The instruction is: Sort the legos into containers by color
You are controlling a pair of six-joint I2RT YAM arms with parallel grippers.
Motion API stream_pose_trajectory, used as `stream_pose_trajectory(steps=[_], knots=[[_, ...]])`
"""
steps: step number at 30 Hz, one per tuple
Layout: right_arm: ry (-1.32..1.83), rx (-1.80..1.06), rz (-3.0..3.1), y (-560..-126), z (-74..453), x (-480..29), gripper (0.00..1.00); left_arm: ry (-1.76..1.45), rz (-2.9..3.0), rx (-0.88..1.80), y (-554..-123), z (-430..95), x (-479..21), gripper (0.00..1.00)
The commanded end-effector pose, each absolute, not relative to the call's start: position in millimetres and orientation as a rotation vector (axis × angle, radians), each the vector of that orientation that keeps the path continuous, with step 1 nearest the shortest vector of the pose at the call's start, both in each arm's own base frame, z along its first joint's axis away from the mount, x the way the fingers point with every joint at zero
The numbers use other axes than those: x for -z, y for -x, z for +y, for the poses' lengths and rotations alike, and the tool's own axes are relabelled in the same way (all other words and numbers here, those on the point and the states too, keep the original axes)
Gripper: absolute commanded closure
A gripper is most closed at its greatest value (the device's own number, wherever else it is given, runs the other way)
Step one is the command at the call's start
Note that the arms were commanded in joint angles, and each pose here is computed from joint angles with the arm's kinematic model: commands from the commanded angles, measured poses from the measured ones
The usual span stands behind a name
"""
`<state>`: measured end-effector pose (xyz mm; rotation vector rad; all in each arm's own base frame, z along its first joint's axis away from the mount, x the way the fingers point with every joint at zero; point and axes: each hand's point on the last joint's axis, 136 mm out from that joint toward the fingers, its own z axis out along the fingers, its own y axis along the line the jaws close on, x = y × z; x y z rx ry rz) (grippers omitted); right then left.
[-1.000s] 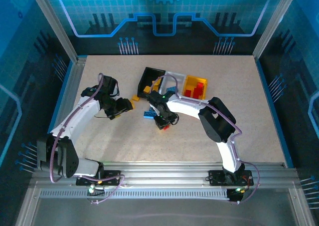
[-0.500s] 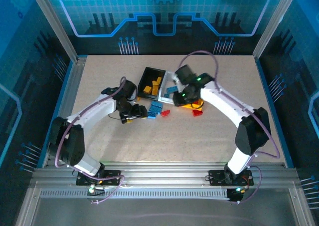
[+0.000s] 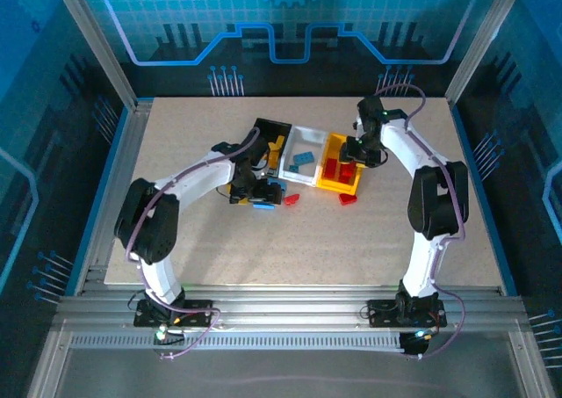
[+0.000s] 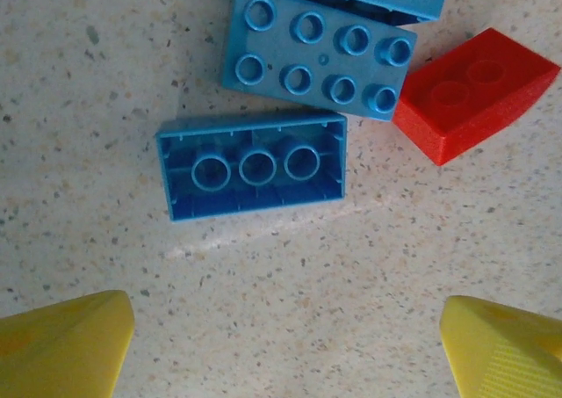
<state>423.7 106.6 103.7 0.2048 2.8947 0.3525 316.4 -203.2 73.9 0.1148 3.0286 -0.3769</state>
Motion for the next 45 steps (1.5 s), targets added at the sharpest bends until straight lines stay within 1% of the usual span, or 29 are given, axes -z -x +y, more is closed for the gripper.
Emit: stream_pose_trajectory(steps=[1, 3, 11, 15, 19, 20, 23, 26, 31, 35, 38, 41, 45], knots=[[-0.199, -0.43, 2.845, -424.6, 112.8, -126.2, 0.43, -0.215, 3.052, 0.273, -318.3, -199.2, -66.9, 0.08], [-0.195, -0.439, 2.836, -414.5, 111.8, -131.0, 0.4, -0.222, 3.059, 0.258, -322.4, -200.3, -61.6, 0.08], [-0.234, -0.486, 2.826, -343.9, 106.8, -137.7, 0.39, -0.243, 3.08, 0.184, -337.1, -201.4, -43.9, 0.08], [-0.247, -0.507, 2.829, -310.9, 108.1, -135.4, 0.39, -0.245, 3.092, 0.162, -342.5, -202.7, -34.7, 0.1], [-0.263, -0.512, 2.821, -293.9, 107.3, -136.4, 0.39, -0.247, 3.106, 0.123, -347.9, -201.7, -25.7, 0.15], [-0.267, -0.514, 2.818, -291.8, 107.8, -137.5, 0.4, -0.248, 3.11, 0.12, -348.8, -202.2, -23.4, 0.17], [-0.246, -0.536, 2.812, -289.2, 116.8, -140.9, 0.39, -0.239, 3.117, 0.129, -350.6, -205.1, -19.6, 0.29], [-0.178, -0.541, 2.83, -287.8, 134.8, -141.0, 0.39, -0.227, 3.131, 0.147, -348.7, -207.2, -16.8, 0.33], [-0.053, -0.642, 2.901, -282.7, 192.7, -131.1, 0.37, -0.194, 3.14, 0.167, -338.4, -203.5, -22.3, 0.42], [-0.058, -0.707, 2.959, -285.7, 235.6, -112.0, 0.35, -0.101, 3.11, 0.256, -334.9, -199.3, -52.4, 0.44], [-0.12, -0.742, 2.991, -296.4, 255.0, -97.1, 0.35, 0.029, 3.051, 0.34, -340.5, -187.2, -84.1, 0.44], [-0.169, -0.728, 3.004, -310.5, 265.5, -84.1, 0.35, 0.115, 2.981, 0.406, -347.3, -176.3, -116.2, 0.44], [-0.244, -0.714, 3.03, -325.3, 275.5, -66.7, 0.34, 0.104, 2.912, 0.418, -351.1, -171.7, -152.2, 0.43]])
